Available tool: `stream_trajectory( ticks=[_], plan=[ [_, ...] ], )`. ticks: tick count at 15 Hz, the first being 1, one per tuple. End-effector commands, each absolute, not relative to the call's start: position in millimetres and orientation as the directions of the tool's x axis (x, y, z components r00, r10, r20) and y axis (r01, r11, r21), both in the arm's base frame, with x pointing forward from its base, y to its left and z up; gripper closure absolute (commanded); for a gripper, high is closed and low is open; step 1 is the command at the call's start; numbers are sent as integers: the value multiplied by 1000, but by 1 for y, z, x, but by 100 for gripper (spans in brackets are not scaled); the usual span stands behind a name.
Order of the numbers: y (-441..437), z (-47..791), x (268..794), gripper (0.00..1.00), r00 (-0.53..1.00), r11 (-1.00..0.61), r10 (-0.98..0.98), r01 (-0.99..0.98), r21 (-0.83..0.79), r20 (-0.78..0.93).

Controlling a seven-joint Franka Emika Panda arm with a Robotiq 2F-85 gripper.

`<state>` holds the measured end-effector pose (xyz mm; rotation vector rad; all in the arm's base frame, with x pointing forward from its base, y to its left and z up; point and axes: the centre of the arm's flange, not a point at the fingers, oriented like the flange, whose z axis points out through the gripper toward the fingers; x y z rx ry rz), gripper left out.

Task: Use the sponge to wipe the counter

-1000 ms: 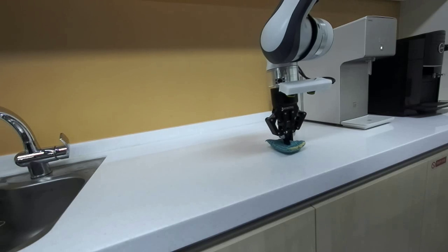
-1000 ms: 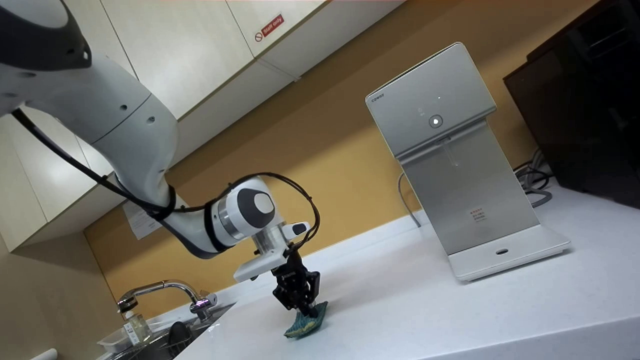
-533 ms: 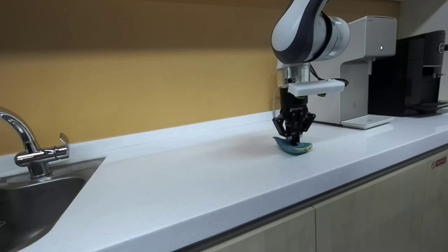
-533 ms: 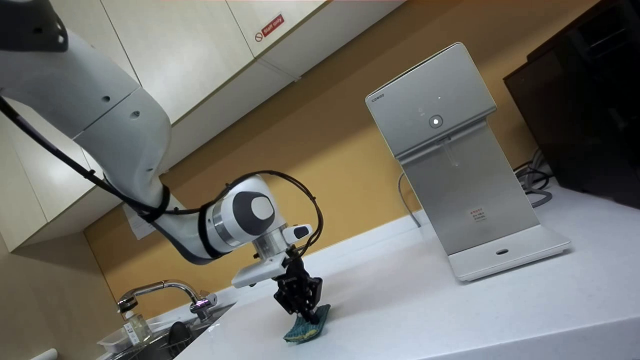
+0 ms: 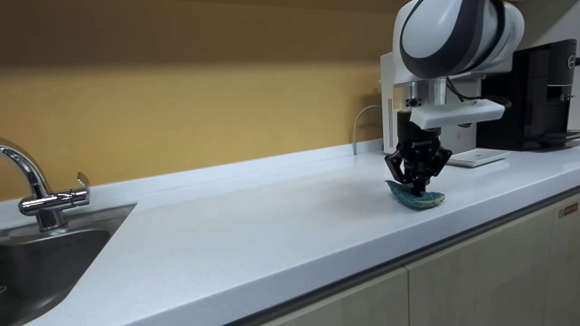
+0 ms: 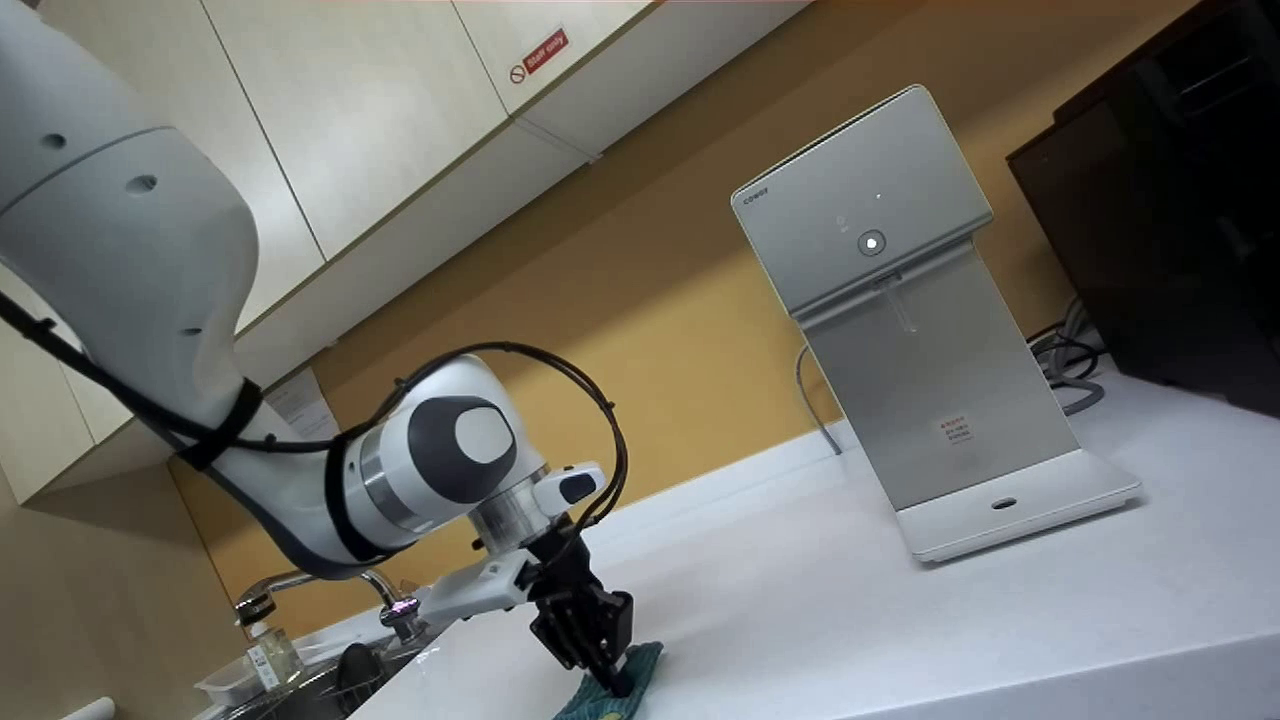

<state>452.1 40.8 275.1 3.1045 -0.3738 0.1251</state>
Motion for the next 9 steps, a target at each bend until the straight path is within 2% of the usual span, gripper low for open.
stream_trajectory(
  ticks=[1, 9],
  plan=[
    [41, 251, 419, 98, 956, -957, -288, -290, 31, 50],
    [69, 254, 527, 98, 973, -977, -175, -191, 98, 152]
  ],
)
